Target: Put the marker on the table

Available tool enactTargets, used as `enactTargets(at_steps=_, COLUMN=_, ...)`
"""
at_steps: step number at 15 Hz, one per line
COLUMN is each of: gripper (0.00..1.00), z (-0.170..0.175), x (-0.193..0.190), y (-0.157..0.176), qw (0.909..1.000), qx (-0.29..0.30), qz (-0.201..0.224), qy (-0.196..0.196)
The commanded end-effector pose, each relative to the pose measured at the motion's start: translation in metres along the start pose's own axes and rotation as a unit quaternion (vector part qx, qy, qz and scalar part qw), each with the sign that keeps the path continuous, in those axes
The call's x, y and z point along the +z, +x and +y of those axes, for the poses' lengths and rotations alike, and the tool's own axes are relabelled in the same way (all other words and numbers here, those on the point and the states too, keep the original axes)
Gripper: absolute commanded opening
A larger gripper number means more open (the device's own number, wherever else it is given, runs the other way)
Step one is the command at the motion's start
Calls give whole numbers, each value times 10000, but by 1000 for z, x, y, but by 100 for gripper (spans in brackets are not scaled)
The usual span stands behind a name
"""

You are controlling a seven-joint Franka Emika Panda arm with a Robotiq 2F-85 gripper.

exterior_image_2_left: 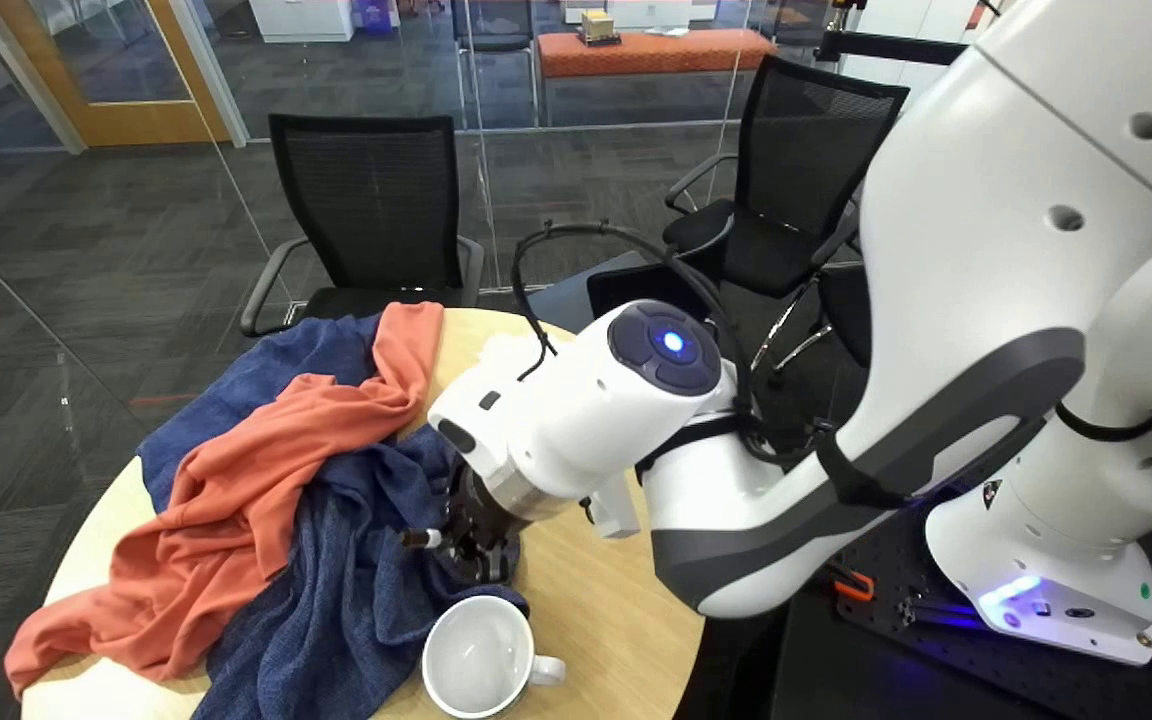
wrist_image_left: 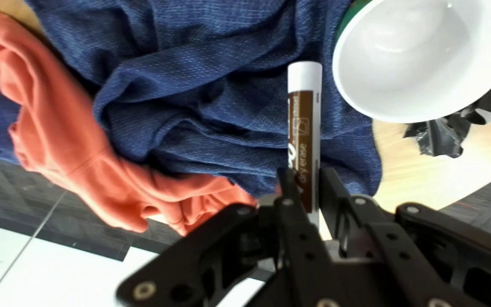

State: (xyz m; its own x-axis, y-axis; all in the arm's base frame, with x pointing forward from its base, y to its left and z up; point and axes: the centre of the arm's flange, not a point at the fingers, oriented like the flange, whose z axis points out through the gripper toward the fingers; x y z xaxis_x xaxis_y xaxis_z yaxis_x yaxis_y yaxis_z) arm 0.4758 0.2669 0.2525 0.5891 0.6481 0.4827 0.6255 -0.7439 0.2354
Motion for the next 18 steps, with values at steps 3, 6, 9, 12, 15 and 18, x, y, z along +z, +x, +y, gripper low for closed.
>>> enactTargets(at_steps=3, gripper=5, z=37, x=-28, y=-22, qw=9963, qx=338, qz=-371, qy=-701)
enactTargets(at_steps=6, gripper=5, z=51, x=-18, y=-37, qw=9928, qx=435, qz=-727, qy=-847)
enactTargets(at_steps=9, gripper=5, z=48, x=-4, y=-50, qw=9890, qx=483, qz=-1121, qy=-835)
enactTargets(at_steps=12, gripper=5, z=42, x=9, y=-61, qw=9842, qx=502, qz=-1501, qy=-791)
enactTargets(at_steps=15, gripper=5, z=39, x=21, y=-72, qw=9786, qx=588, qz=-1843, qy=-700)
enactTargets(at_steps=18, gripper=5, z=35, x=32, y=-85, qw=9703, qx=869, qz=-2211, qy=-460)
